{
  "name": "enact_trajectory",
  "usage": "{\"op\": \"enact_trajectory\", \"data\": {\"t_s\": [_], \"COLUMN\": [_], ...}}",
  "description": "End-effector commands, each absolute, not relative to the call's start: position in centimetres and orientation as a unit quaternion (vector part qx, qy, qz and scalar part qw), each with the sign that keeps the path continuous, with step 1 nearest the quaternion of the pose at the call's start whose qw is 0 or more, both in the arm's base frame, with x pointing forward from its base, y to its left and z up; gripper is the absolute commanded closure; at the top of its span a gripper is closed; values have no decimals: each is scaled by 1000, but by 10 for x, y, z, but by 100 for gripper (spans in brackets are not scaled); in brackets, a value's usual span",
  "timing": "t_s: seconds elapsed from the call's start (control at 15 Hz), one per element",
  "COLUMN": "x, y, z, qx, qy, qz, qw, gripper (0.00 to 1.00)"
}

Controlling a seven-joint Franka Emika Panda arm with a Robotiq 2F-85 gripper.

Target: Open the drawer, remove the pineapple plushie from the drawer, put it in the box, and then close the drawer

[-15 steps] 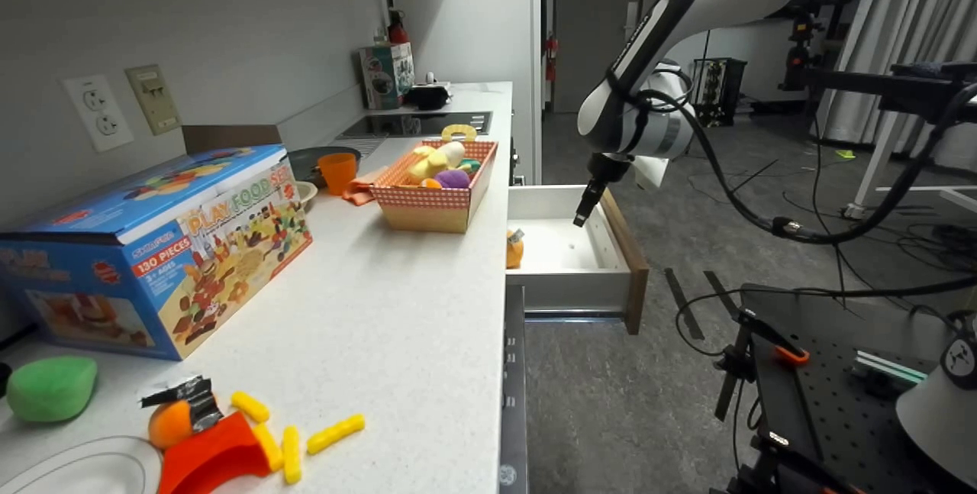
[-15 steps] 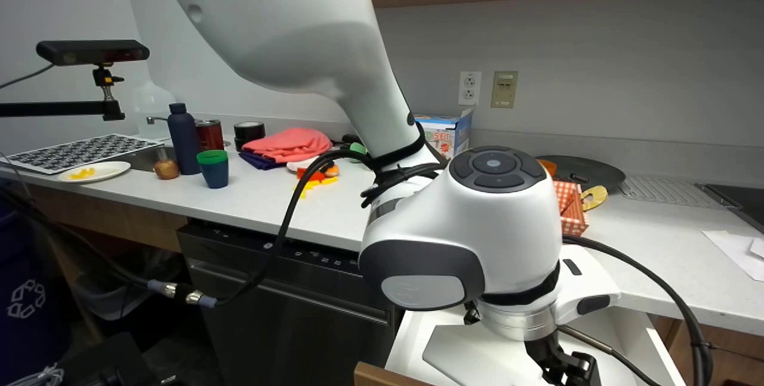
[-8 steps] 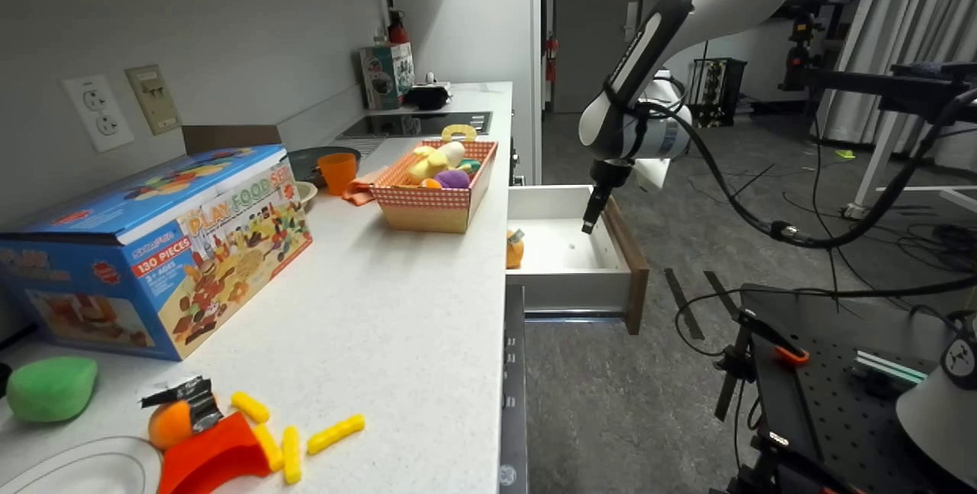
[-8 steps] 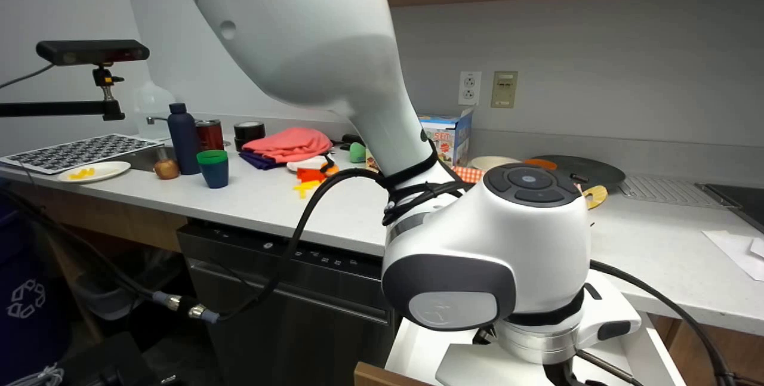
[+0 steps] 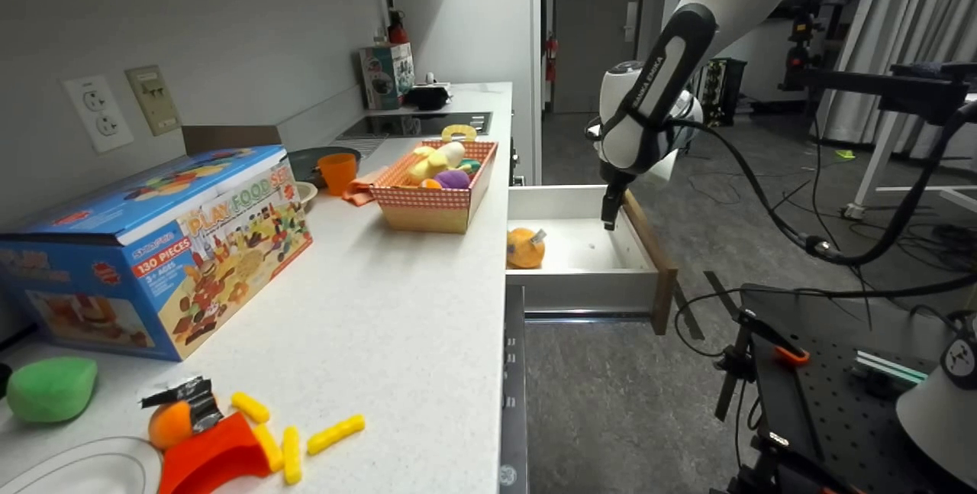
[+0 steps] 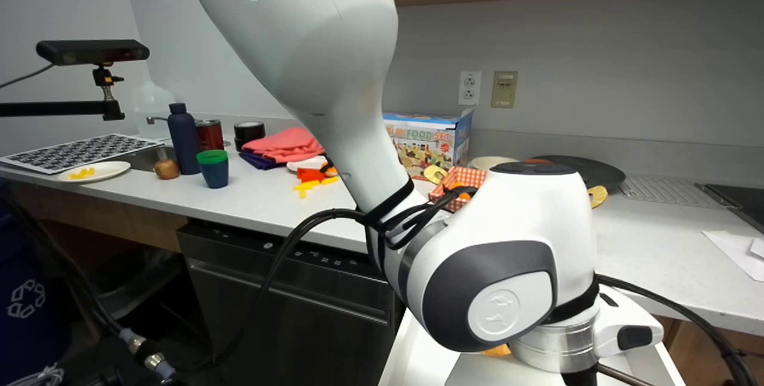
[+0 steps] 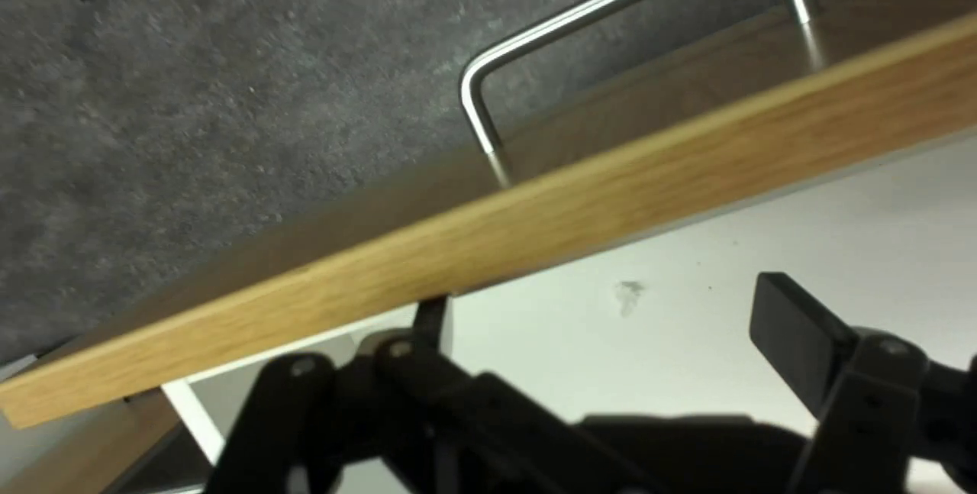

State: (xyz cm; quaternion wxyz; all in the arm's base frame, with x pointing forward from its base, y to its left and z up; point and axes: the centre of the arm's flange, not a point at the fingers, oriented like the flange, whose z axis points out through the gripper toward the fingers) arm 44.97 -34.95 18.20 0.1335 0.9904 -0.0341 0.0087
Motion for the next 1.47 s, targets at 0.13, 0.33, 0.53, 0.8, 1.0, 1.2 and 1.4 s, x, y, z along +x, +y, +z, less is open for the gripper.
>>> {"op": "enact_trajectory", "data": {"t_s": [0.13, 0.33, 0.53, 0.8, 1.0, 1.2, 1.4], "x": [449, 468, 494, 520, 516, 514, 515], "y": [-353, -330, -307, -289, -278, -280, -278], "z": [195, 210, 226, 229, 227, 226, 224], "qx": [989, 992, 991, 990, 991, 991, 991], "qy": [-36, -25, -19, -28, -30, -32, -33], "qz": [-10, 46, 96, 124, 110, 108, 104], "qw": [144, 116, 90, 56, 68, 69, 74], "gripper": [0, 0, 0, 0, 0, 0, 0]}}
